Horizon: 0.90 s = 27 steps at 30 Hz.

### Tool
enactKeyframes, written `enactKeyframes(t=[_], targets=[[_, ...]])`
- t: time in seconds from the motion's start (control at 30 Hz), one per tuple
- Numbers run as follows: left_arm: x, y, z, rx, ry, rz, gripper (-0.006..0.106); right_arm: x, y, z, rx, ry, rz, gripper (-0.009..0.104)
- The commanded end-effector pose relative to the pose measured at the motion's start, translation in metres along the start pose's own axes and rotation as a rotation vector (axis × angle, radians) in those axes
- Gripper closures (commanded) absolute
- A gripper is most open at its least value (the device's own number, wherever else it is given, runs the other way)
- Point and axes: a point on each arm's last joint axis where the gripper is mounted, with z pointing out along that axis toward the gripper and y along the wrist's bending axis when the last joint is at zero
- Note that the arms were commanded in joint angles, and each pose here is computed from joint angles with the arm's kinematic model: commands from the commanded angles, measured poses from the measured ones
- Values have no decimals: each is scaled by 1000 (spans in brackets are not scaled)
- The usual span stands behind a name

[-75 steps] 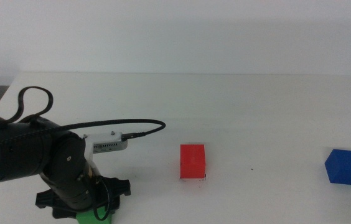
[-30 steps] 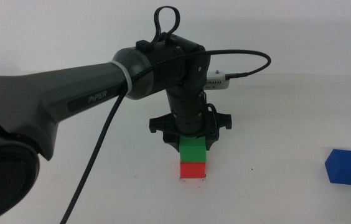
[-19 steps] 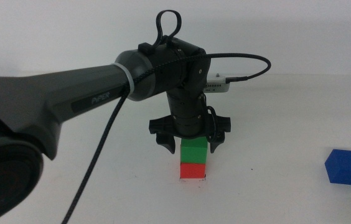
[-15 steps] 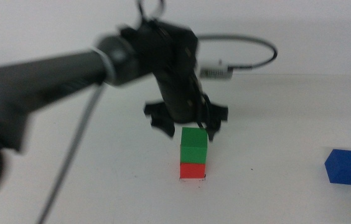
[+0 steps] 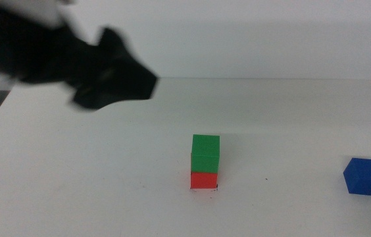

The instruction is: Stack red cubes first, then green, then blue cubes in a specific spot.

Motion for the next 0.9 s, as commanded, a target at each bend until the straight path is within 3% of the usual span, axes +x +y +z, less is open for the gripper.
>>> enactKeyframes(t=[0.0,0.1,0.6,0.8,0.87], targets=[[17,-6,-21,-21,-157,14,7,0,-1,0,11,-15,-15,3],[30,-11,-41,-45,-233,0,7,0,-1,0,11,-15,-15,3],[32,-12,-45,-46,-241,-3,7,-1,-1,0,11,-22,-18,3],[32,-12,-45,-47,-241,0,7,-16,0,-2,10,-188,-21,3],[32,-12,-45,-47,-241,0,7,-32,0,-6,10,-372,-22,3]])
